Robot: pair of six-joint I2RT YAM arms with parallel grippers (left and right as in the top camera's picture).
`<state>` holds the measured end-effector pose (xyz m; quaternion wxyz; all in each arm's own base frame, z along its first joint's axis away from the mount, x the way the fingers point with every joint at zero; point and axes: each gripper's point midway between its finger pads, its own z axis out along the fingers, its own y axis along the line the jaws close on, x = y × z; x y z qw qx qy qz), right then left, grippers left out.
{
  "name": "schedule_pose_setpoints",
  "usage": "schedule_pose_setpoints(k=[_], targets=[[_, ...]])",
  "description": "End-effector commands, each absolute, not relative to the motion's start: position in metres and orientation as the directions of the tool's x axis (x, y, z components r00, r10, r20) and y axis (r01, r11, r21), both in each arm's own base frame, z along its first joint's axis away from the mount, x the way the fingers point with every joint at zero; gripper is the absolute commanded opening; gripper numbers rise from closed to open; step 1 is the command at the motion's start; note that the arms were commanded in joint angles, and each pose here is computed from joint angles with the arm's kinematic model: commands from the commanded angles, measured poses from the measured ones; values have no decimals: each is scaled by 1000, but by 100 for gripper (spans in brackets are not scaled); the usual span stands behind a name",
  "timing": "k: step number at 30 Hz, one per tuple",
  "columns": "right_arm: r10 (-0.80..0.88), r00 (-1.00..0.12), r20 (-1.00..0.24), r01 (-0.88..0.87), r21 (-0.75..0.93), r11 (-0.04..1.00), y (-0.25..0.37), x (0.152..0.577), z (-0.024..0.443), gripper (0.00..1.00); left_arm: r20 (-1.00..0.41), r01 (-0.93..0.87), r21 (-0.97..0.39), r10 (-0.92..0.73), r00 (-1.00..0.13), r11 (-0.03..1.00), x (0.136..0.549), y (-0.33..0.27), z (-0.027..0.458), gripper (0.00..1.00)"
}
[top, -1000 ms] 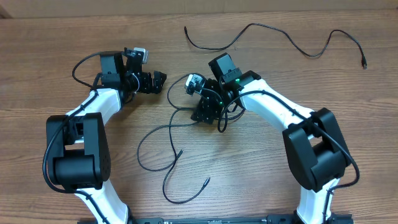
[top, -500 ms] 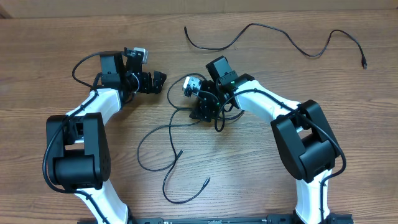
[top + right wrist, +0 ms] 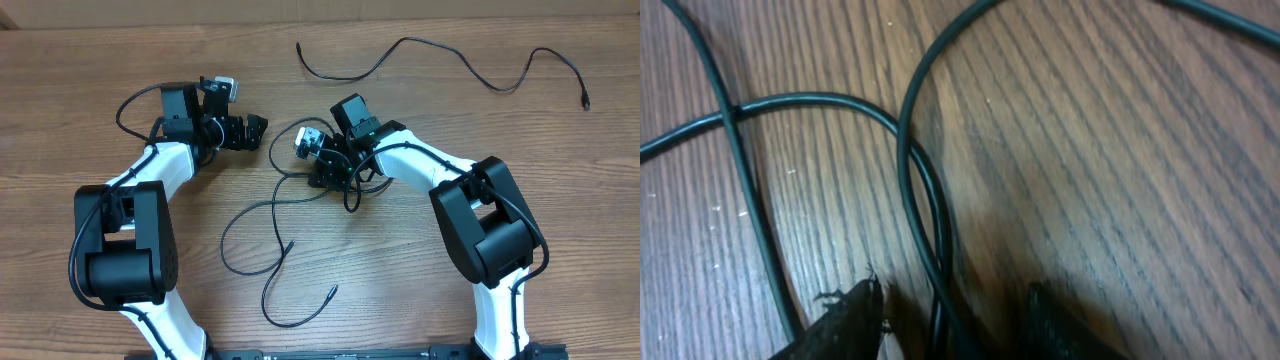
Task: Untangle cables
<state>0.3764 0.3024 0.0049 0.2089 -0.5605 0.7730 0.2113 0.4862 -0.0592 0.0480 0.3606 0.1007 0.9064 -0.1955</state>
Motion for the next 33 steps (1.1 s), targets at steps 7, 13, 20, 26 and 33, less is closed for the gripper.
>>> schedule_pose_setpoints(k=[7, 13, 20, 26, 33], targets=[[-788, -291, -543, -954, 107, 279, 303, 372, -4, 34, -695, 316, -284, 32, -718, 905, 490, -58, 49, 100], [-785, -298, -542, -952, 112, 284, 303, 372, -4, 4, -695, 316, -284, 32, -718, 905, 490, -58, 49, 100], [-748, -379, -545, -922, 149, 358, 305, 378, 6, 4, -695, 316, -284, 32, -718, 905, 490, -58, 49, 100], [-724, -366, -584, -922, 122, 367, 311, 388, 48, 4, -695, 315, -284, 32, -718, 906, 490, -58, 49, 100], [-683, -294, -668, -931, 39, 362, 312, 391, 124, 4, -695, 316, -284, 32, -718, 905, 490, -58, 49, 99]])
